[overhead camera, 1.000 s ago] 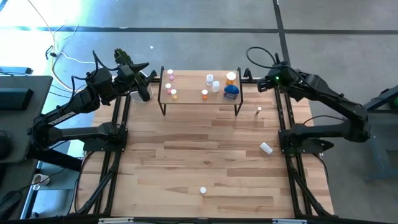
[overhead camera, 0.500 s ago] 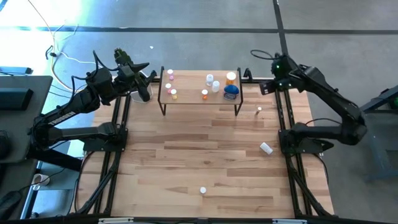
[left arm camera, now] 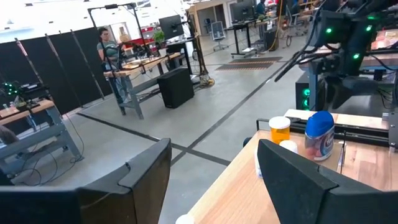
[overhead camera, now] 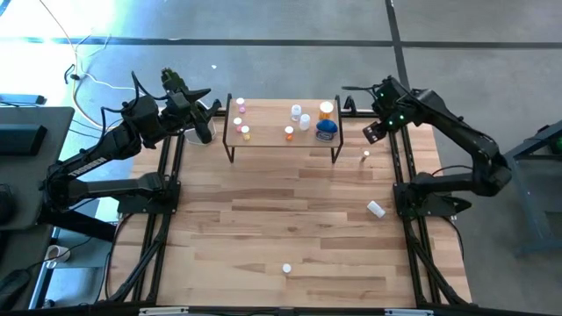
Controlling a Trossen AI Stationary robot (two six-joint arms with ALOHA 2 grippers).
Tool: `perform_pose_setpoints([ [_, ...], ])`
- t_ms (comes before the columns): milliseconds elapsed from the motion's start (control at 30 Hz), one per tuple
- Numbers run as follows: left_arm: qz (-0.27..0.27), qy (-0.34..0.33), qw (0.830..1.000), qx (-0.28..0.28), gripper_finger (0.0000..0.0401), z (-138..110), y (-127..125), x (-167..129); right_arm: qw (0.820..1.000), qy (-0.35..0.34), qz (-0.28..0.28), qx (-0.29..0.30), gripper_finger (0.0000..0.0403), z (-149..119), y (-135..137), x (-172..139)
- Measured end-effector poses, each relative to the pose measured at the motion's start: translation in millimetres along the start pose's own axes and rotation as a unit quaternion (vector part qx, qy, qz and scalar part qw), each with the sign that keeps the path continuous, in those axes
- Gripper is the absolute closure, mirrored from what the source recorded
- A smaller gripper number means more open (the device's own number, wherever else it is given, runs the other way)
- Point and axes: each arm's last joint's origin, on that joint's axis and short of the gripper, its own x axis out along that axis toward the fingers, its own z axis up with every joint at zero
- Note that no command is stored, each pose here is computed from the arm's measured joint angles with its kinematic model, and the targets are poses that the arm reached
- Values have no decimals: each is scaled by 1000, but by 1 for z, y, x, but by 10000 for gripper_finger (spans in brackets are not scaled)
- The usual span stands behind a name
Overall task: Pick and place medicine bottles onto shelf by color
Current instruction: Put the top white pill bottle on the shelf
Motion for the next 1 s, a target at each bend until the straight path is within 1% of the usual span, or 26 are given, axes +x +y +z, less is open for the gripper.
perform_pose_setpoints([
  [200, -1, 4, 1000, 2, 174, -1, 0, 0, 996, -23, 0, 91, 231, -18, -8, 25],
  [467, -2, 11, 1000, 4, 174, -2, 0, 0, 980, -71, 20, 186, 231, -36, -7, 40],
  [633, -2, 11, 1000, 6, 174, -2, -1, 0, 975, -78, 29, 207, 231, -46, -1, 46],
  [867, -2, 10, 1000, 13, 174, -2, 0, 0, 975, -82, 10, 206, 231, -57, 14, 55],
  [1000, -2, 10, 1000, 13, 174, -2, 0, 0, 973, -101, -5, 210, 231, -58, 23, 55],
])
